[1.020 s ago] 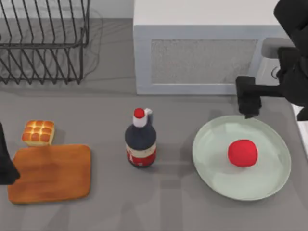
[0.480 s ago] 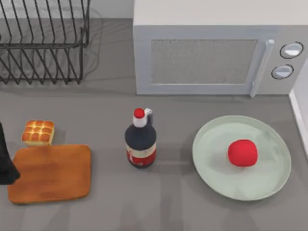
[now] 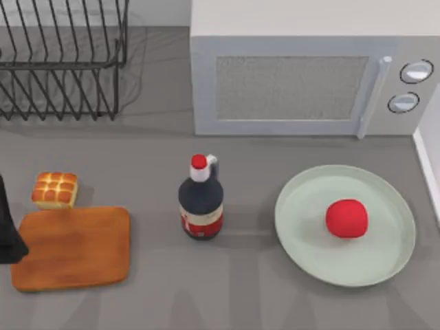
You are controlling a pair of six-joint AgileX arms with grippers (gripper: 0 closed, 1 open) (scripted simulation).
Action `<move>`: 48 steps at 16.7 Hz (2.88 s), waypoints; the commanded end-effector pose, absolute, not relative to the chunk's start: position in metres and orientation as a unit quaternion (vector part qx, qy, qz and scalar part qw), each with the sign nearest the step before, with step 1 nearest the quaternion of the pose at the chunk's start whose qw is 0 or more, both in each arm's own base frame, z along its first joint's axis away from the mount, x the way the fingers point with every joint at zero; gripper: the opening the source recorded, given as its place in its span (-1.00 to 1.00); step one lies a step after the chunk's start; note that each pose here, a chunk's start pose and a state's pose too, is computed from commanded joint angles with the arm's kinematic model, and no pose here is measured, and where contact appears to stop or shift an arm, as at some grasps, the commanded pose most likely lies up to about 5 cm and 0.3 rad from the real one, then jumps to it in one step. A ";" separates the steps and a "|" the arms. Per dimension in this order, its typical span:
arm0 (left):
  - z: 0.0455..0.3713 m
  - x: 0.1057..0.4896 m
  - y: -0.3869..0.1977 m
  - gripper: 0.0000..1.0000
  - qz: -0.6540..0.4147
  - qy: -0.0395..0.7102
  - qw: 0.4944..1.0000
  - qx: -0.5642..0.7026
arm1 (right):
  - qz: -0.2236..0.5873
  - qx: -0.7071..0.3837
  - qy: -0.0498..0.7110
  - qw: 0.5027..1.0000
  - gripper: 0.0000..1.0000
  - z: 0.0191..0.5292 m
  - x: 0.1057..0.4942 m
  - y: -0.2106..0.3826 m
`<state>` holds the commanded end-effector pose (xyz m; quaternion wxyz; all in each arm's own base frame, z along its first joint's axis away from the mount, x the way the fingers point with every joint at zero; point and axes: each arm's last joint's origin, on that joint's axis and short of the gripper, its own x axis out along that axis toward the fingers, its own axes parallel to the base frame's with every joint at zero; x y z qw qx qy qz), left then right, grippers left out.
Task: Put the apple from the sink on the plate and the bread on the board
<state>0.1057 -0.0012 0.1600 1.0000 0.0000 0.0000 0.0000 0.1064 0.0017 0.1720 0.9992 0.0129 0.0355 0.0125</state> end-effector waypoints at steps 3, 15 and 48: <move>0.160 0.106 -0.001 1.00 0.000 0.000 1.000 0.000 | 0.001 0.001 0.001 1.000 1.00 0.160 0.106 -0.001; 0.166 0.112 -0.005 1.00 -0.025 0.102 0.994 0.000 | 0.000 0.000 0.000 1.000 1.00 0.160 0.106 -0.001; 0.172 0.366 -0.034 1.00 -0.024 0.706 0.707 0.023 | 0.000 0.000 0.000 1.000 1.00 0.160 0.106 -0.001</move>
